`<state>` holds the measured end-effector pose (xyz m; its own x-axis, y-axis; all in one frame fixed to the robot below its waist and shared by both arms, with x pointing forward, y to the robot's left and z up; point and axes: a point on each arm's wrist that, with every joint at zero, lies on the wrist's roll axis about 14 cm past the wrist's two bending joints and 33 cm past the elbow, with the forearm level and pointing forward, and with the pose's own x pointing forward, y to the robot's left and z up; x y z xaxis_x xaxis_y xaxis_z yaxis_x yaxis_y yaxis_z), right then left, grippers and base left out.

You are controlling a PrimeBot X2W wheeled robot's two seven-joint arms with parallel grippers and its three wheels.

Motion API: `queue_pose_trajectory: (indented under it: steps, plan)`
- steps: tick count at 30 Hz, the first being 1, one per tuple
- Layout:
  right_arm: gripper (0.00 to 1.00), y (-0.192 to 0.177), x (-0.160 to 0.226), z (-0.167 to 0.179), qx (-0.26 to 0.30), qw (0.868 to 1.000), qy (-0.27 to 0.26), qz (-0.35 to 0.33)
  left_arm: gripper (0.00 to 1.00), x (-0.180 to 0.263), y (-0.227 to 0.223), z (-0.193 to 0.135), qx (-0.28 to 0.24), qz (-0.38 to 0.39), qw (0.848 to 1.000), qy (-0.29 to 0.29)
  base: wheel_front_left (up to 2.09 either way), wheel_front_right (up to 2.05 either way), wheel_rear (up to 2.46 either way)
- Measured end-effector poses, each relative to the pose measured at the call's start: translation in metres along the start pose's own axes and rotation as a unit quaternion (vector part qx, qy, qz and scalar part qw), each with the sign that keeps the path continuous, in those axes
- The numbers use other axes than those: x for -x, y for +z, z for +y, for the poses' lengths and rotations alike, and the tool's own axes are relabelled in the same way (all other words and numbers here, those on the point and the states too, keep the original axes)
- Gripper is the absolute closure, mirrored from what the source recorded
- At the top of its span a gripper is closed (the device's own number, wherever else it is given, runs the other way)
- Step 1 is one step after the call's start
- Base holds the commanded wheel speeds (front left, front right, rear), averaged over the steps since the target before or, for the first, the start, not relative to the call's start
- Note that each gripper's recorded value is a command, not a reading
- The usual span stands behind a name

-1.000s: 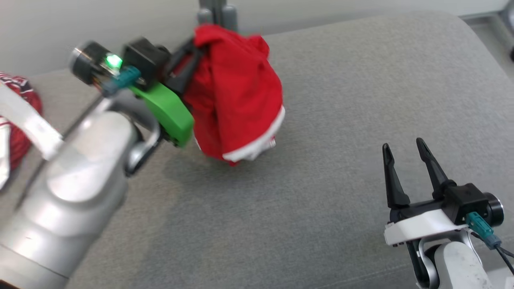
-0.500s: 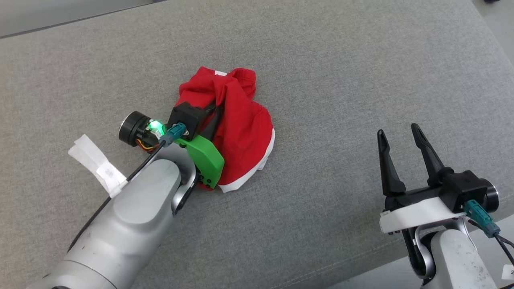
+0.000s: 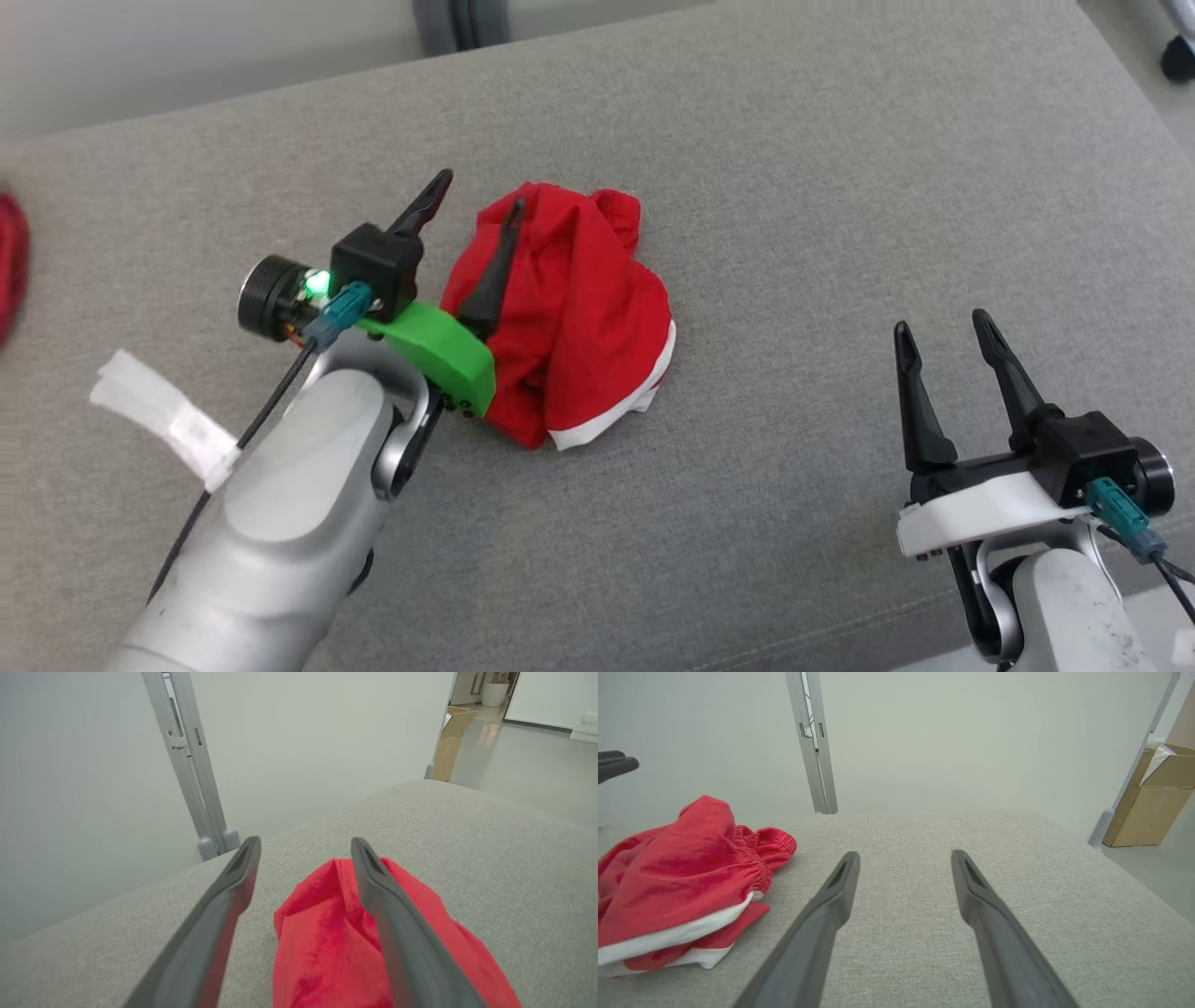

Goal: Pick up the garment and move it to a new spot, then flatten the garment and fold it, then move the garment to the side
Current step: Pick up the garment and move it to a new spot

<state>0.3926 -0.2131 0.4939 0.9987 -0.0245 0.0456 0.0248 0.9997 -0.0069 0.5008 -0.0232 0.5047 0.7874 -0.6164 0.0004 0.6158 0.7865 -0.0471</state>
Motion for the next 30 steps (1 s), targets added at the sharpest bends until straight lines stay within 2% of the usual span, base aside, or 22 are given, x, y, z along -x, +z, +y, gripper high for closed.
queue_pose_trajectory:
  steps: [9, 15, 17, 20, 23, 30]
  plan:
    - [0.00, 0.015, 0.006, 0.016, -0.007, 0.999, 0.022, -0.022, 0.00, 0.086, -0.002, 0.036, 0.041, -0.015, 0.991, 0.124, 0.00, 0.00, 0.00]
    - [0.00, 0.024, 0.005, 0.034, -0.012, 0.998, 0.049, -0.035, 0.00, 0.151, -0.008, 0.053, 0.054, -0.025, 0.977, 0.206, 0.00, 0.00, 0.00]
    - [0.00, 0.027, 0.005, 0.038, -0.014, 0.998, 0.055, -0.039, 0.00, 0.167, -0.001, 0.057, 0.044, -0.039, 0.972, 0.226, 0.00, 0.00, 0.00]
    - [0.00, 0.025, 0.009, 0.043, -0.021, 0.997, 0.061, -0.036, 0.00, 0.192, -0.002, 0.061, 0.060, -0.049, 0.961, 0.265, 0.00, 0.00, 0.00]
    - [0.00, 0.025, 0.012, 0.046, -0.026, 0.997, 0.065, -0.036, 0.00, 0.213, -0.009, 0.062, 0.066, -0.045, 0.954, 0.288, 0.00, 0.00, 0.00]
    - [0.00, 0.023, 0.019, 0.048, -0.033, 0.997, 0.067, -0.033, 0.00, 0.231, -0.017, 0.057, 0.072, -0.041, 0.951, 0.299, 0.00, 0.00, 0.00]
